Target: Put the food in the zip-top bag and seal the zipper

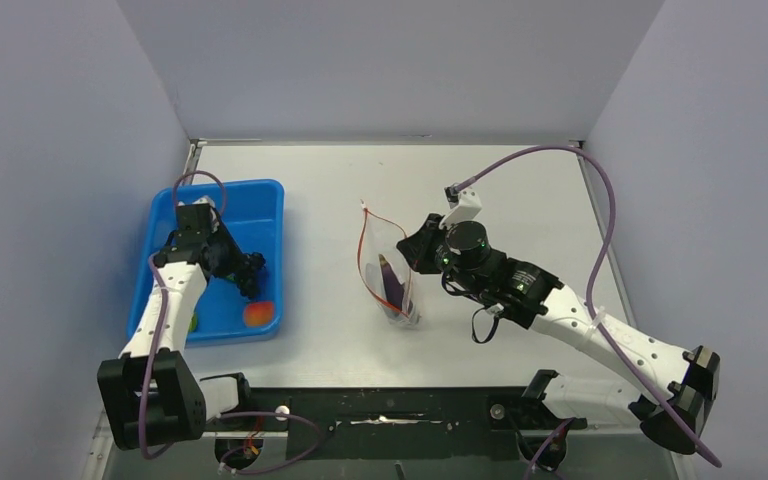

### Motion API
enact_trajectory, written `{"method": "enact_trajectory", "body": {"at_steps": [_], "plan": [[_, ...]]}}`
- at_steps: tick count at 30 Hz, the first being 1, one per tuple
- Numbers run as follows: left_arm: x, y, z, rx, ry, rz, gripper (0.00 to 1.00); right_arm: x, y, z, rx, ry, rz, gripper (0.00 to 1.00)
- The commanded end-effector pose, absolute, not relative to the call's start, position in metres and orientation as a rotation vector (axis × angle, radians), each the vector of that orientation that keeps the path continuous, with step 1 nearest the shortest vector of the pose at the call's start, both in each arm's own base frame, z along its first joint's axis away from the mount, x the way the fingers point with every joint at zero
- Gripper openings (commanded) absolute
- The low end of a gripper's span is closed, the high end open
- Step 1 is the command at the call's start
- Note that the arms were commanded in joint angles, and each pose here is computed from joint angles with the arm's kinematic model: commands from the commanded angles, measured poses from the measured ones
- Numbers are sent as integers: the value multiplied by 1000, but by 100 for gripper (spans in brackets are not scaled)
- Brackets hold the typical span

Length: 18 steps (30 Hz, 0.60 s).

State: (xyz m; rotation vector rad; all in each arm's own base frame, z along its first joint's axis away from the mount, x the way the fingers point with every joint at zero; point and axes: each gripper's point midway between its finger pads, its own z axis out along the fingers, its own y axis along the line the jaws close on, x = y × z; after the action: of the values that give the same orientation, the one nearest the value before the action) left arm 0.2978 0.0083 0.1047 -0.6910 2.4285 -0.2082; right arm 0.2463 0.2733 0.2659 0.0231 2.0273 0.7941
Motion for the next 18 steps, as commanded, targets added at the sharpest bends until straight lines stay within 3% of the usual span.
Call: {"method": "enact_trajectory", "body": {"at_steps": [1, 18], "plan": [[317, 11, 164, -661, 2264, -238, 0, 254, 282, 283, 49, 1970, 844, 0], [314, -13, 293, -503, 2013, -411, 0, 260, 301, 281, 46, 1993, 870, 0]]}}
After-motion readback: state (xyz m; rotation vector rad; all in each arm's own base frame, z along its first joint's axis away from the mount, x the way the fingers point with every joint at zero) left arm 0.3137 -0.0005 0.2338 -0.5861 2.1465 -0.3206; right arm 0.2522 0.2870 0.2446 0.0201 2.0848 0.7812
